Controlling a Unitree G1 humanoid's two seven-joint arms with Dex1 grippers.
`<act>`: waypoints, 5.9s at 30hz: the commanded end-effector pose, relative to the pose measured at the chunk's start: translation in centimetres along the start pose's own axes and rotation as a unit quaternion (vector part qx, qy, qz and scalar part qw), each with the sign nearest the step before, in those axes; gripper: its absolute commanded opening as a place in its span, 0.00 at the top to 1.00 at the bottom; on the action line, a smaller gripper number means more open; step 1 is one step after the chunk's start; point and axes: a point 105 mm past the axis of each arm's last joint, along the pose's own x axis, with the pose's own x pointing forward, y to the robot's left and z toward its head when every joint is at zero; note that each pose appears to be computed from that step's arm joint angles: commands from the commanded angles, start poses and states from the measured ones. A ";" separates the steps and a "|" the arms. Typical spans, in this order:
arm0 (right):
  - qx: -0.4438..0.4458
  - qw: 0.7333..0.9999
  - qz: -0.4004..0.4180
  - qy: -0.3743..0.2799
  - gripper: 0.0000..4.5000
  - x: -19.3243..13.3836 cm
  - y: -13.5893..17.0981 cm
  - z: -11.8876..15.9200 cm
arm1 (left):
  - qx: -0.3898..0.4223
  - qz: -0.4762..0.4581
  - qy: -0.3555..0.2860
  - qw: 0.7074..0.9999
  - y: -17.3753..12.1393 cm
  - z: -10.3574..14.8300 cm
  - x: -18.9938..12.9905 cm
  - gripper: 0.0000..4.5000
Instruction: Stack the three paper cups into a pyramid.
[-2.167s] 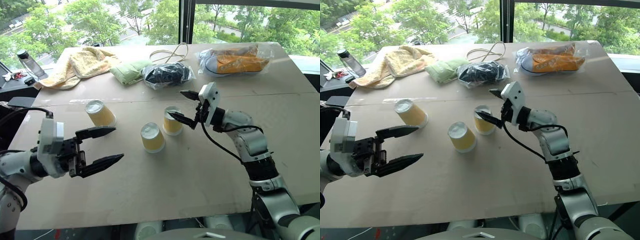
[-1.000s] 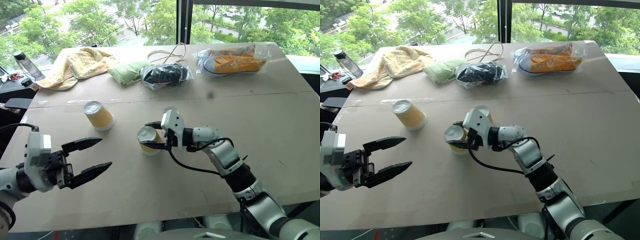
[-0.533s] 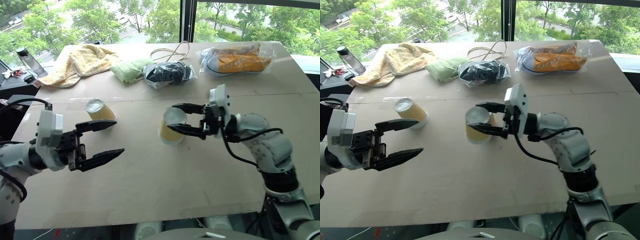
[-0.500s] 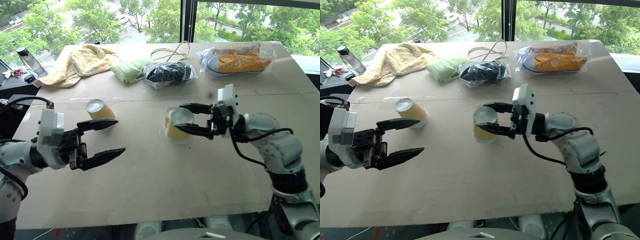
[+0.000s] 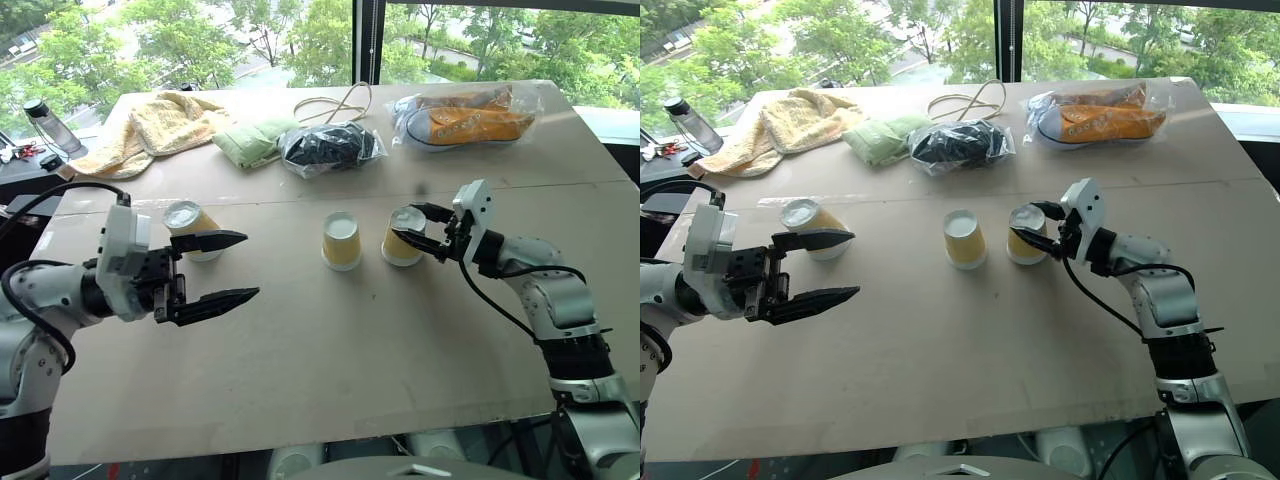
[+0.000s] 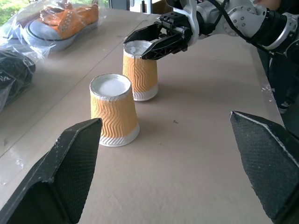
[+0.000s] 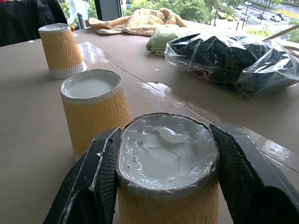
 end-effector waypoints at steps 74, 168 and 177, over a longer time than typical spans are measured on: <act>-0.035 0.980 0.126 -0.148 0.01 -7.5 4.1 7.7 | 0.014 0.511 -0.054 0.858 12.1 -7.8 -1.5 0.00; -0.013 0.995 0.017 -0.093 0.00 -12.9 2.8 3.9 | 0.043 -0.071 -0.092 0.992 4.8 5.5 18.0 0.02; -0.013 0.995 0.019 -0.094 0.00 -12.9 2.6 3.7 | 0.067 -0.074 -0.145 0.984 4.4 9.2 16.4 0.02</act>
